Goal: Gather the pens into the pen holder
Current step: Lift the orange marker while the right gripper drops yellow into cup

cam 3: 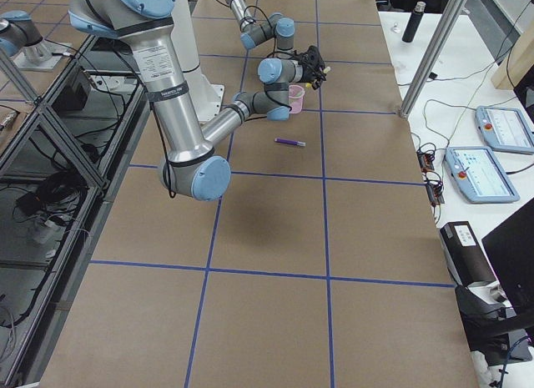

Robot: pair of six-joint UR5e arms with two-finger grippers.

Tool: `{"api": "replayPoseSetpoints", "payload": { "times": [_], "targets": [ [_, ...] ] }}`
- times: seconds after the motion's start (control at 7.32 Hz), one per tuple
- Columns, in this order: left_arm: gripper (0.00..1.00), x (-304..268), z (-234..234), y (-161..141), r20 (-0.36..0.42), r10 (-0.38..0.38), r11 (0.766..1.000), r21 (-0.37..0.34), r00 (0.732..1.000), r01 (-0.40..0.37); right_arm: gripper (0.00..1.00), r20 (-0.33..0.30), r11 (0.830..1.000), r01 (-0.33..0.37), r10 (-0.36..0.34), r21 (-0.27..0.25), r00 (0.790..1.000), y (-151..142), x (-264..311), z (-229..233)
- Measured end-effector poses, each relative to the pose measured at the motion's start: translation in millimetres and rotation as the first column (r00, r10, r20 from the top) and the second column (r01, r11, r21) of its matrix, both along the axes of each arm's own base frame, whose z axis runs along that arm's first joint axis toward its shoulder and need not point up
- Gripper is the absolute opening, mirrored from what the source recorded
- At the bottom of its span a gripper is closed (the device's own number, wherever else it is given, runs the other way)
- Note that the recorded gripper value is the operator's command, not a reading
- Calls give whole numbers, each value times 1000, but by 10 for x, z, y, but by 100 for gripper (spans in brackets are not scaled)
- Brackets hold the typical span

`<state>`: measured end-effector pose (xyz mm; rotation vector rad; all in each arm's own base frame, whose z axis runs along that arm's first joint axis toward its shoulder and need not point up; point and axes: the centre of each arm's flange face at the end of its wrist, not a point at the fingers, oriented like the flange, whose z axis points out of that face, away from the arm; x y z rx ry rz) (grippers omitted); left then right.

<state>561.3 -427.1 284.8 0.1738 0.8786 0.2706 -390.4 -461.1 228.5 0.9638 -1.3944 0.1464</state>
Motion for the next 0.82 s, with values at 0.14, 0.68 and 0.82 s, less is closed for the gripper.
{"api": "replayPoseSetpoints", "payload": {
  "times": [0.14, 0.68, 0.82],
  "targets": [
    [0, -65, -77, -20, -13, -6, 1000, 7, 1000, 6, 0, 1, 1000, 1, -1, 1, 1000, 2, -5, -12],
    [0, -1058, -456, -629, -114, -92, 996, 3, 989, 92, 0, -21, 1000, -14, 14, -17, 1000, 65, -284, -281],
    [0, -1380, -531, -816, -139, -120, 993, -5, 983, 120, 0, -48, 999, -44, 44, -18, 998, 148, -483, -401]
  ]
}}
